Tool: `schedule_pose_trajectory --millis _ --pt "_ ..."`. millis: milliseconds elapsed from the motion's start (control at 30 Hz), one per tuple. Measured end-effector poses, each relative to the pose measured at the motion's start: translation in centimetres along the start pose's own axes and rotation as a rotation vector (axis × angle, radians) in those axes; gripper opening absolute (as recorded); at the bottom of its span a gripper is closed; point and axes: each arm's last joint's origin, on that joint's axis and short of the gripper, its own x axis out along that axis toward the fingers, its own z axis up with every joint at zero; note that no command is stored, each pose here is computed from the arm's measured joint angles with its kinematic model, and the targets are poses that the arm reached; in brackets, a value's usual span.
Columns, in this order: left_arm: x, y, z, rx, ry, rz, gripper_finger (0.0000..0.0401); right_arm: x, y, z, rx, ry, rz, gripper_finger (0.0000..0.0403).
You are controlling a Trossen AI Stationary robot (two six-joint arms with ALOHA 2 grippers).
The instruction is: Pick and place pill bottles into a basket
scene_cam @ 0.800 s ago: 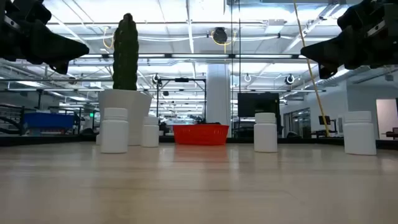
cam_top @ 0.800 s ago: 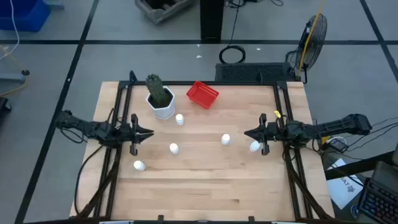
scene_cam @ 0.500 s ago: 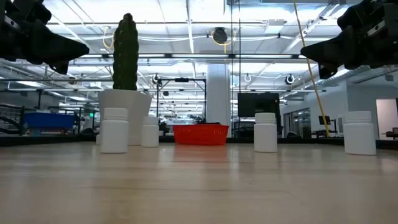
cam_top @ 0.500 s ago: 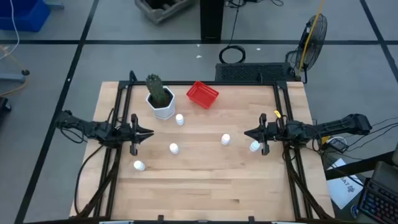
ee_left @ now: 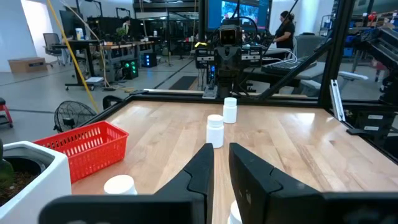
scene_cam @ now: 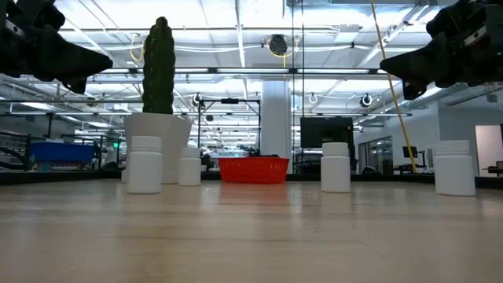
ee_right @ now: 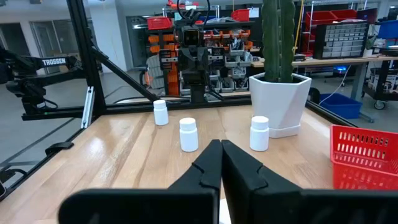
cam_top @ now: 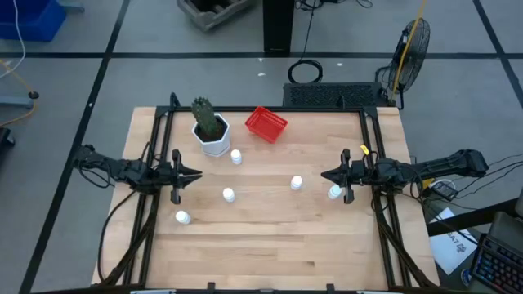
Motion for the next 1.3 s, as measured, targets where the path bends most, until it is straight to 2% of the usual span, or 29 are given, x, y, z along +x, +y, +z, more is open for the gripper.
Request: schedule_pose_trajectory --millis 633,800,1000,1167,1300 --pt "0.0 0.0 0.0 0.0 0.0 0.0 0.0056 0.0 0.0 0.0 0.0 -0.001 0.0 0.0" --pt "0.0 0.0 0.0 0.0 0.0 0.0 0.0056 0.0 0.0 0.5 0.01 -0.054 0.004 0.0" --pt "0.0 0.0 0.0 0.0 0.0 0.0 0.0056 -0.1 0.2 0.9 0.148 -0.093 0.048 0.0" --pt "0.0 0.0 0.0 0.0 0.0 0.0 0.0056 -0.1 0.0 1.3 0.157 -0.137 -0.016 0.0" --pt "0.0 0.0 0.0 0.0 0.0 0.0 0.0056 -0.2 -0.5 1.7 0.254 -0.211 -0.178 0.0"
